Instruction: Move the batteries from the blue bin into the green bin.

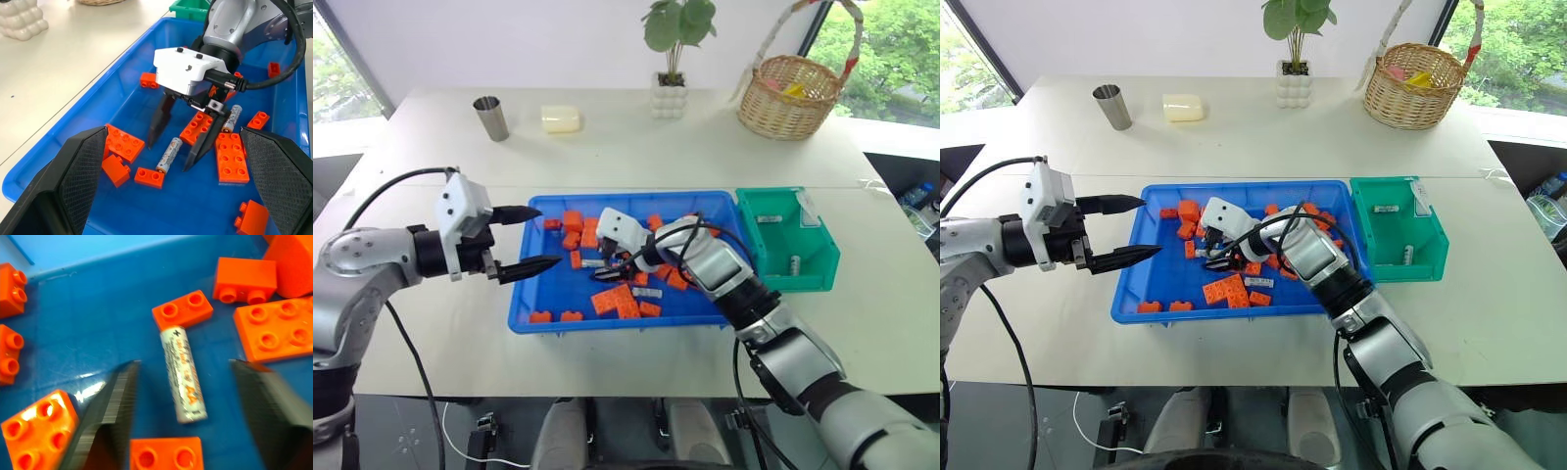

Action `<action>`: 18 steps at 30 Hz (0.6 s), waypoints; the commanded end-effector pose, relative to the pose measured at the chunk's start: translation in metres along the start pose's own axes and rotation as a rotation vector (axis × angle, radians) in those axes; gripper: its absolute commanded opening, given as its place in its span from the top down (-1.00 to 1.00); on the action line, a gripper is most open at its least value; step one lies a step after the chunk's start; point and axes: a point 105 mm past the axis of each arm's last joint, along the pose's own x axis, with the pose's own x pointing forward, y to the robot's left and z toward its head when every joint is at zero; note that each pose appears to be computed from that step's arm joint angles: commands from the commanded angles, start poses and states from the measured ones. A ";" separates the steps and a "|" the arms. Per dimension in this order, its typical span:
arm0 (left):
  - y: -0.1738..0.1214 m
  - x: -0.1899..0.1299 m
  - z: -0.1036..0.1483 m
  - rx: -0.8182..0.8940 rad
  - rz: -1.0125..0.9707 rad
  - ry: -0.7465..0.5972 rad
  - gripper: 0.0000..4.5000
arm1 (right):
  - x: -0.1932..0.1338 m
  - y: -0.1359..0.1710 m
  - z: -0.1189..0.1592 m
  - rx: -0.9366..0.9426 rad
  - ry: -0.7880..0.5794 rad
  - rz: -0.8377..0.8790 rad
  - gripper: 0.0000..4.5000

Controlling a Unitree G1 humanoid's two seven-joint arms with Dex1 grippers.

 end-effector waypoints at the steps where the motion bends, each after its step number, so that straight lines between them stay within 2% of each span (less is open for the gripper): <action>1: -0.001 0.000 0.010 0.040 -0.008 -0.027 -1.00 | -0.004 0.004 0.005 -0.025 -0.007 0.009 0.63; 2: -0.002 0.000 0.010 0.040 -0.011 -0.028 -1.00 | -0.005 0.005 0.005 -0.028 -0.008 0.008 0.86; 3: -0.002 0.001 0.010 0.040 -0.016 -0.028 -1.00 | -0.008 0.005 0.007 -0.030 -0.013 0.005 0.98; 6: -0.003 0.003 0.010 0.034 -0.029 -0.039 -1.00 | -0.020 0.002 0.013 -0.020 -0.042 -0.010 0.97; 8: -0.005 0.007 0.012 0.016 -0.041 -0.063 -1.00 | -0.038 -0.011 0.024 0.046 -0.112 -0.072 0.97; 10: -0.009 0.013 0.016 0.001 -0.057 -0.103 -1.00 | -0.076 -0.029 0.038 0.159 -0.216 -0.150 0.97; 13: -0.014 0.020 0.023 -0.004 -0.089 -0.155 -1.00 | -0.131 -0.043 0.038 0.258 -0.281 -0.233 0.97; 18: -0.021 0.025 0.031 -0.004 -0.150 -0.208 -1.00 | -0.219 -0.069 0.001 0.360 -0.240 -0.536 0.97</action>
